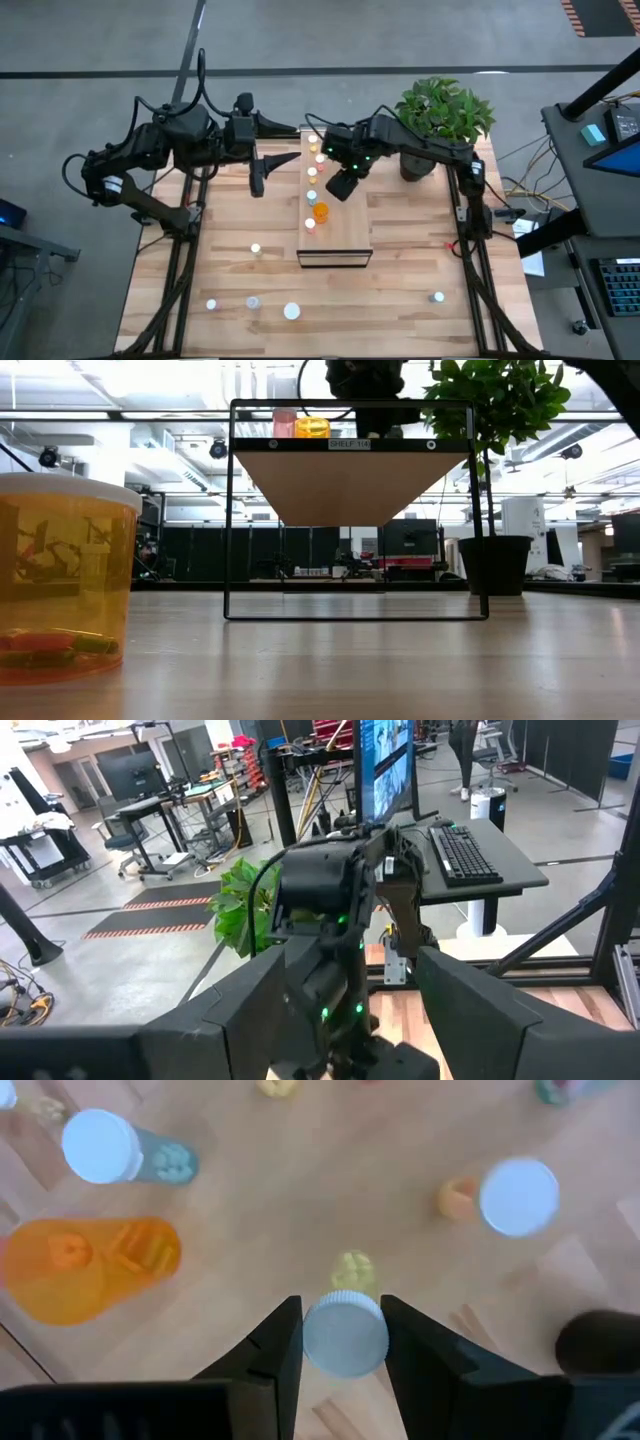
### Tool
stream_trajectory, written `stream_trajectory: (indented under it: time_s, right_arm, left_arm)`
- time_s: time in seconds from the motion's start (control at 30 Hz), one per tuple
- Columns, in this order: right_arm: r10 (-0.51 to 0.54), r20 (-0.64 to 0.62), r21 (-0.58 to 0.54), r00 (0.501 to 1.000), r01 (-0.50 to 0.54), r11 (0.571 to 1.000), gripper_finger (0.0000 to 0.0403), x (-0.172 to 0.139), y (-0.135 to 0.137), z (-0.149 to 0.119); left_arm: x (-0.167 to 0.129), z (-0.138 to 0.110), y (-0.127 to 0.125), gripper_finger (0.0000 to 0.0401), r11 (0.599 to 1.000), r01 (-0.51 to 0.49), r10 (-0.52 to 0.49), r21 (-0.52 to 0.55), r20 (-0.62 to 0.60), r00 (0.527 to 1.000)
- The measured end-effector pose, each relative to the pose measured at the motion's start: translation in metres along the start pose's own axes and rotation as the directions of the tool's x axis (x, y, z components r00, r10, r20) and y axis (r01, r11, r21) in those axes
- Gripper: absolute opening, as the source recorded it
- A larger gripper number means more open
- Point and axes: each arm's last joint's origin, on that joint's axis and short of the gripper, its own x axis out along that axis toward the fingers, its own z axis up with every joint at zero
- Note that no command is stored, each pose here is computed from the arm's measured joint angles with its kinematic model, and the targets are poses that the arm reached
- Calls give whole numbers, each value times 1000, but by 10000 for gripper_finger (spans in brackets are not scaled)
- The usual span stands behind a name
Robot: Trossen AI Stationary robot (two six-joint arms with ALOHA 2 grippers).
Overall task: Pick and place medicine bottles onto shelf by color
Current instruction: Put the right yellow bottle on the shelf, then put the yellow bottle on the shelf
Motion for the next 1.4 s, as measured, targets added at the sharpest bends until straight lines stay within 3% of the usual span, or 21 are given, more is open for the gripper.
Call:
stream_trajectory:
  time_s: [0.67,1.1,1.23,1.4]
  right_arm:
    - [-22,-38,-48,999,20,999,113,26,7,16]
    - [-25,-27,-37,999,24,999,163,26,7,17]
    - [-16,-4,-33,1000,16,999,164,18,7,17]
    - [33,93,-26,995,-31,999,164,-16,11,8]
  left_arm:
    - [-1,0,0,211,1000,0,0,0,3,1000]
    - [-1,1,0,211,1000,0,0,-1,6,1000]
    - [-1,0,0,211,1000,1,-1,-9,1,1000]
    - [-1,-6,-2,211,996,18,-23,-88,-58,998]
